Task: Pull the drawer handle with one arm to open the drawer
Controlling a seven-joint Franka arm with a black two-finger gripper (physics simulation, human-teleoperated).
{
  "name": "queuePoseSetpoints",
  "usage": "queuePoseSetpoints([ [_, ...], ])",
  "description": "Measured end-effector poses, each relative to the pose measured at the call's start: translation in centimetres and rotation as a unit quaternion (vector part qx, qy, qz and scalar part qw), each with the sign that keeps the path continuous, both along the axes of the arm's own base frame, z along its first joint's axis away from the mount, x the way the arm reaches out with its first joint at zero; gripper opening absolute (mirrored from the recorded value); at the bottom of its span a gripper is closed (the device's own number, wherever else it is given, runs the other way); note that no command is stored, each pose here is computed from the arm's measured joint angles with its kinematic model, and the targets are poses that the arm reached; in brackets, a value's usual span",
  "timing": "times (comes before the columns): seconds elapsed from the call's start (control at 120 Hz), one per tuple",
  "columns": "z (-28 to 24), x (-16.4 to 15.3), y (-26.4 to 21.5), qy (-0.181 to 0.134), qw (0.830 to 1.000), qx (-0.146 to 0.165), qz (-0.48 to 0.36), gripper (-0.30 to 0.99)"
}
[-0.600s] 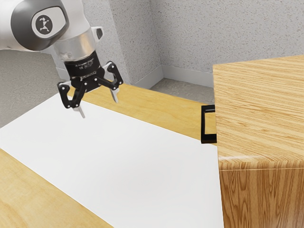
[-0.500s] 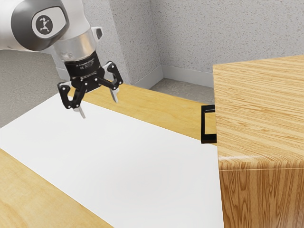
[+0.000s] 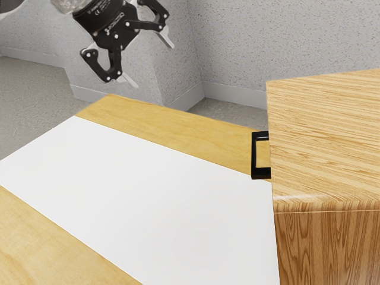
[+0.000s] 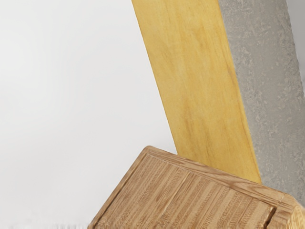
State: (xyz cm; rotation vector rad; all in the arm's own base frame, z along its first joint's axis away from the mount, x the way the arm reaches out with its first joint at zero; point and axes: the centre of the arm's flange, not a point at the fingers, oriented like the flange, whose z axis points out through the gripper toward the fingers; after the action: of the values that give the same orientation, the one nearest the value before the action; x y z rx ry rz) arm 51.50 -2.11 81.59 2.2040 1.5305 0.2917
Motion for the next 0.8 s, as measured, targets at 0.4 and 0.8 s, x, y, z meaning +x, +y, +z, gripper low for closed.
queuePoseSetpoints([
  [0.4,-2.0,4.9,-4.3,-0.049,0.994,0.004,-0.092,0.69],
  [0.8,-3.7,0.6,-0.4,-0.07,0.99,0.019,-0.12,0.68],
])
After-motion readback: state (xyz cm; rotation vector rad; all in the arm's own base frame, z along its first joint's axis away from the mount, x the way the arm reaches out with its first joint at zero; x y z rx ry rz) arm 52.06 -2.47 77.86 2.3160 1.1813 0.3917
